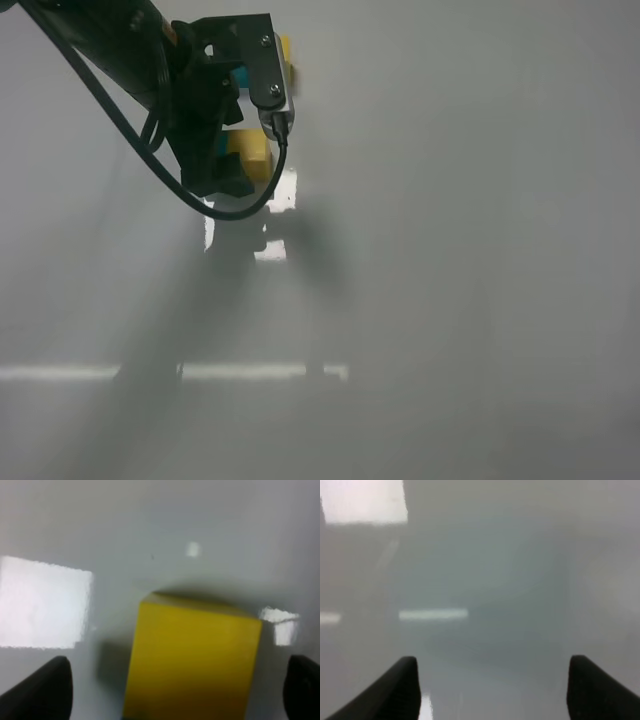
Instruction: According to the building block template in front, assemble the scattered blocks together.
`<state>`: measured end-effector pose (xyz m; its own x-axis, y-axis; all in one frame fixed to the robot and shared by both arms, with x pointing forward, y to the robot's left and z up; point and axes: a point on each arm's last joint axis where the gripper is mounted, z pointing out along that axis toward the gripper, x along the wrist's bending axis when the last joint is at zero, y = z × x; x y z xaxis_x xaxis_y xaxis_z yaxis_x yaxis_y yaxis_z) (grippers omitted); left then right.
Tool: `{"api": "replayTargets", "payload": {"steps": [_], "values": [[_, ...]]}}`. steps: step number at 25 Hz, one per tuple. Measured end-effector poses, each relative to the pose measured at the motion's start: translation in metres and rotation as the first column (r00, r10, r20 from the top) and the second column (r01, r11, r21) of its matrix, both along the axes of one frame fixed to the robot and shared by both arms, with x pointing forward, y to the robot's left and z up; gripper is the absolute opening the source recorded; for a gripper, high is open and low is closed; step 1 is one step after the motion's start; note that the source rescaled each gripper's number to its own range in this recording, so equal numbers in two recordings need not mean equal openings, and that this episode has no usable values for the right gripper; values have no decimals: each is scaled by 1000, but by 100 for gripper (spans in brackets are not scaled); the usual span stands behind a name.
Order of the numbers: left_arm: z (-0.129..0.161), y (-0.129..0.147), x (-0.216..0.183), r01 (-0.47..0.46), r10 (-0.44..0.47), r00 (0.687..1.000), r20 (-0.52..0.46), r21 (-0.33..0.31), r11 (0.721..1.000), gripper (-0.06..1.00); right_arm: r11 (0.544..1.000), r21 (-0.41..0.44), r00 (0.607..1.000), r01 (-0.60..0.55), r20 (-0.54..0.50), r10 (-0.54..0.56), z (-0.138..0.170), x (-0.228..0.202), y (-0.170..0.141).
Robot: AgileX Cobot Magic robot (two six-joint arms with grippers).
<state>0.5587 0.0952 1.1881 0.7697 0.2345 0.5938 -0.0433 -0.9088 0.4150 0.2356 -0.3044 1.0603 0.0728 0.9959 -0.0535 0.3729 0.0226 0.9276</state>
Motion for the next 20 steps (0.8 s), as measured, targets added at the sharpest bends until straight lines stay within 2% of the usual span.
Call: {"api": "replayTargets", "payload": {"steps": [4,9,14,18,20], "values": [[17,3,-17,7,-6,1000,20,-20,1000,98,1000,0,1000,0,0,0,0,0,0],[54,17,-52,-3,6,991,133,-23,1000,97,1000,0,1000,0,0,0,0,0,0],[95,56,-90,-121,126,956,265,-35,992,94,1000,0,1000,0,0,0,0,0,0],[114,89,-121,-231,241,931,275,-71,970,87,1000,0,1000,0,0,0,0,0,0],[123,104,-133,-281,303,909,287,-117,953,82,1000,0,1000,0,0,0,0,0,0]]}}
